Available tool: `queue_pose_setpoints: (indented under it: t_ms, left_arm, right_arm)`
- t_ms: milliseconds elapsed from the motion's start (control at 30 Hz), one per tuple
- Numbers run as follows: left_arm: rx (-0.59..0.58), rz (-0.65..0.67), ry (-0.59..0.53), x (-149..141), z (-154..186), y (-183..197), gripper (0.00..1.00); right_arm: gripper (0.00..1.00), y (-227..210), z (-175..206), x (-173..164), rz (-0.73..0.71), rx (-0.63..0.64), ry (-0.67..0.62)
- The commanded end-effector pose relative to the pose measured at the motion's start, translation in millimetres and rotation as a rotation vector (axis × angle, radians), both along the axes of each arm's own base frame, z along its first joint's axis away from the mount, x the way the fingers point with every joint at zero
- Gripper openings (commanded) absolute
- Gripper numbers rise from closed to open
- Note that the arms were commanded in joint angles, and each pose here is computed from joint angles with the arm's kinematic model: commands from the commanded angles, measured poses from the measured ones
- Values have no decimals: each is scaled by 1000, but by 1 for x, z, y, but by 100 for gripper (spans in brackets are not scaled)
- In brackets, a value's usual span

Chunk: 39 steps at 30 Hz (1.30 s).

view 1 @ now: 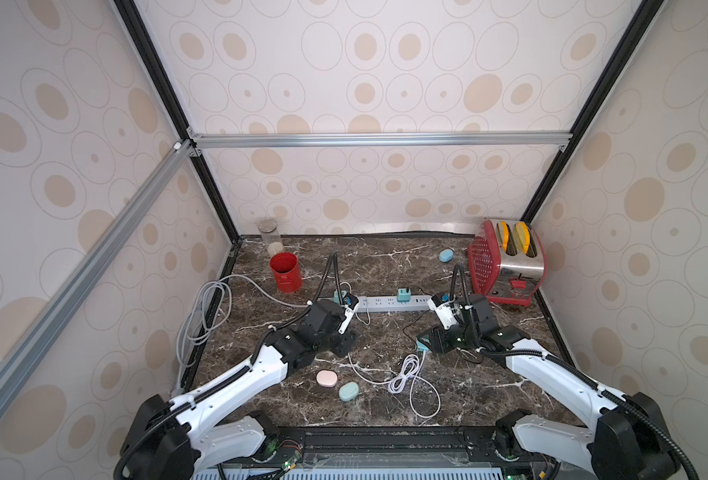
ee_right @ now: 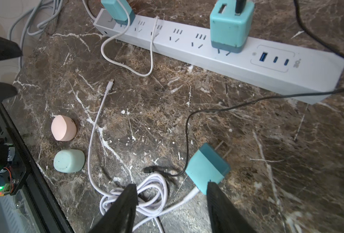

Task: Charge the bluetooth headset
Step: Adjust the plug at the socket, then pick up the bluetooth headset from the center of the board.

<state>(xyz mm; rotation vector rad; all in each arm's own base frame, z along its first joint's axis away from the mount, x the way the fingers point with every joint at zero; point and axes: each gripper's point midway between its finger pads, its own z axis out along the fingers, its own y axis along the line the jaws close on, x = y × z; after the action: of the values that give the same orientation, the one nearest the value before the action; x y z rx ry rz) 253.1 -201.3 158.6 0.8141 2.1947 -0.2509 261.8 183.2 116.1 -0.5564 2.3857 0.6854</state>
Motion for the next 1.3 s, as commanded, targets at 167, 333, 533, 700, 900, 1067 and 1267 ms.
queue_pose_setpoints:
  t_ms: [167,333,533,700,900,1067,1267]
  left_arm:
    - [342,-443,-71,-58,-7,28,59]
    - [383,-278,88,-53,-4,38,60]
    - [108,293,210,-33,18,43,49]
    - [8,749,369,-50,34,77,49]
    - [-375,980,682,-64,-20,29,49]
    - [-381,1152,770,-80,-40,40,55]
    - [-416,1264,845,-88,-62,38,62]
  right_arm:
    - [60,16,9,-3,108,47,-30]
    - [60,14,11,-3,58,77,-21]
    - [60,1,1,2,-44,12,50]
    - [60,-4,-2,6,-106,5,69]
    - [60,-5,-7,2,-125,0,136]
    - [60,-10,-5,2,-148,-9,113]
    - [60,-15,-8,2,-168,-27,112]
